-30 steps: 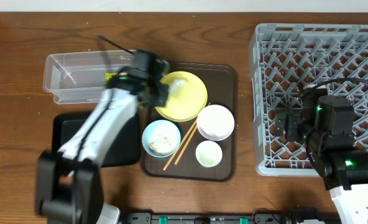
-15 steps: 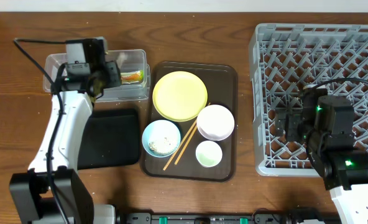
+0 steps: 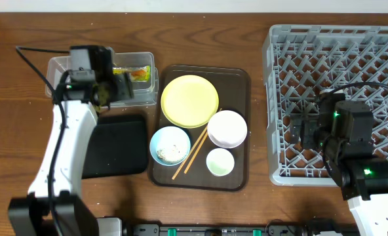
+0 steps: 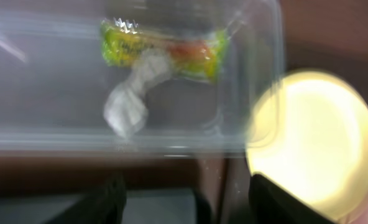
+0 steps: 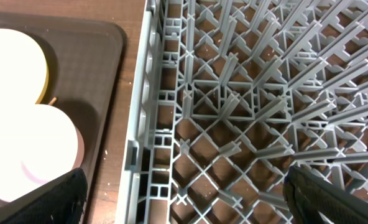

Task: Sort waste into correct bins and load items into the dishwasher rack
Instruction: 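Move the tissue with the left gripper and drop it into the clear bin, then grasp the rim of the blue rice bowl with the left gripper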

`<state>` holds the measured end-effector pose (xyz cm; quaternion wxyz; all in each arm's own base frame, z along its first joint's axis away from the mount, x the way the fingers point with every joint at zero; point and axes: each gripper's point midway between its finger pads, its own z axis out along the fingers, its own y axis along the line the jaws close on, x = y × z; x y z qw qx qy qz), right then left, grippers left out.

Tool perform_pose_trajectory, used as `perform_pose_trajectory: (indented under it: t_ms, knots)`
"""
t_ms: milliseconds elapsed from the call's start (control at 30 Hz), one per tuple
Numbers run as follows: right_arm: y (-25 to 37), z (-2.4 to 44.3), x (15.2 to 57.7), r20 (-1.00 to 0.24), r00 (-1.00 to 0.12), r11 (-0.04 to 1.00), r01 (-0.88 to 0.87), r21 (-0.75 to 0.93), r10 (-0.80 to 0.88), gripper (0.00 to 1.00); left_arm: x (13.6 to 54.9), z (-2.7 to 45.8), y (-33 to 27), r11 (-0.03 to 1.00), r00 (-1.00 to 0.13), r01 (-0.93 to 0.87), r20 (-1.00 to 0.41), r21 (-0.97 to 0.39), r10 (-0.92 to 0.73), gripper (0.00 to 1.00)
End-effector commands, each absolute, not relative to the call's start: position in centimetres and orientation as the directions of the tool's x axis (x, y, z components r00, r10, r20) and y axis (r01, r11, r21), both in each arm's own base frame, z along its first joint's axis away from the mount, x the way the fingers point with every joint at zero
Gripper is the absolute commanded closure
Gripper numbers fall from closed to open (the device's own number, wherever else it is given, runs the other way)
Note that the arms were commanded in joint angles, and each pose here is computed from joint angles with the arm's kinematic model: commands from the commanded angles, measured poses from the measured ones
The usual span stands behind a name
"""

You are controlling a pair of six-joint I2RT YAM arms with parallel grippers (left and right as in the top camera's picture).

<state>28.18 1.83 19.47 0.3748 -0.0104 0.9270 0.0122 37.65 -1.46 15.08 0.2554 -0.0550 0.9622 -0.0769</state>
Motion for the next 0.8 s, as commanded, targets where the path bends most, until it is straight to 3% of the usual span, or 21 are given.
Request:
perform_pose_trajectory:
  t_ms: [0,233,667,767]
  knots:
    - [1.6,20.5,28.5,-0.712,-0.702,1.0,-0.022,0.018,-0.003,0.01,35.5,15.7,-4.5,0.978,-0.895,-0.029,-0.43,-0.205,-0.117,0.35]
    - [1.6,20.4,28.4,-0.711,-0.703,1.0,-0.022,0.018,-0.003,0.01,29.7,12.4,-10.4,0.976,-0.974,-0.014,-0.216,-0.219,-0.063,0.35]
    - [1.7,20.4,28.4,-0.71,-0.704,1.0,-0.023,0.019,-0.003,0.01,26.4,7.4,-17.0,0.979,-0.995,0.037,-0.1,-0.202,0.017,0.36]
    - [1.7,20.4,28.4,-0.71,-0.704,1.0,-0.023,0.019,-0.003,0.01,26.1,6.2,-17.7,0.981,-0.997,0.053,-0.072,-0.188,0.04,0.4]
